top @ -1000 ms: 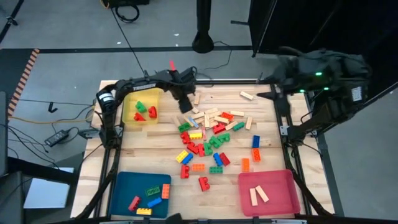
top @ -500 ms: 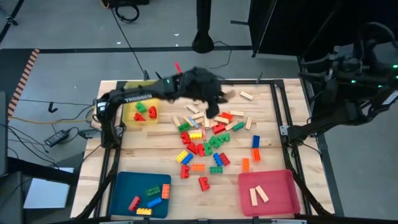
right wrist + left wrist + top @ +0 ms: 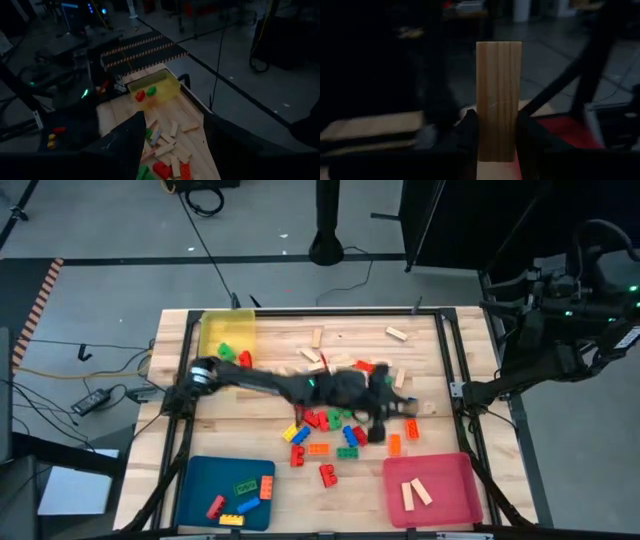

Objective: Sort blocks by size
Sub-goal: Put the wooden block into the red bin

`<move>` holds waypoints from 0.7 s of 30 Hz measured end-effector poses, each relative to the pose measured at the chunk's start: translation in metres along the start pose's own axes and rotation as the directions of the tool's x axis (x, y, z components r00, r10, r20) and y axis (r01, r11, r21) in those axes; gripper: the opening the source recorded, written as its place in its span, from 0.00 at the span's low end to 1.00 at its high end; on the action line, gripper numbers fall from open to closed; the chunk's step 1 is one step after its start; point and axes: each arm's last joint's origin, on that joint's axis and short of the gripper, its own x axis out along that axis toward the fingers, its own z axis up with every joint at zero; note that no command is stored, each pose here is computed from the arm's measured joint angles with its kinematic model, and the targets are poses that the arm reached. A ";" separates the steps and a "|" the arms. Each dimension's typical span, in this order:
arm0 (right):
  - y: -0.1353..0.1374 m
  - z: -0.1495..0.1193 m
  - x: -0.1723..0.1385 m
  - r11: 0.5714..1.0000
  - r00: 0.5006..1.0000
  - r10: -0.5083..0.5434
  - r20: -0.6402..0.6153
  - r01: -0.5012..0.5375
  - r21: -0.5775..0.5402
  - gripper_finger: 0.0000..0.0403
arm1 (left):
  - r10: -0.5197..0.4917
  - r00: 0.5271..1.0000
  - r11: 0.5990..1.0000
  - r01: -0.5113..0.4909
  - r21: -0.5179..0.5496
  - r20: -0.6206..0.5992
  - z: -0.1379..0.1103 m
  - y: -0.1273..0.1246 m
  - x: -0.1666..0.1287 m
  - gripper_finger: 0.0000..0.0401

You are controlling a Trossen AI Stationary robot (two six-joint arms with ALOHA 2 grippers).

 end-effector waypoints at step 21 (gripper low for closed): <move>0.008 -0.026 0.040 0.999 0.980 0.027 -0.197 -0.035 -0.039 0.49 | -0.304 0.952 0.912 0.299 -0.281 0.028 -0.133 -0.079 0.058 0.21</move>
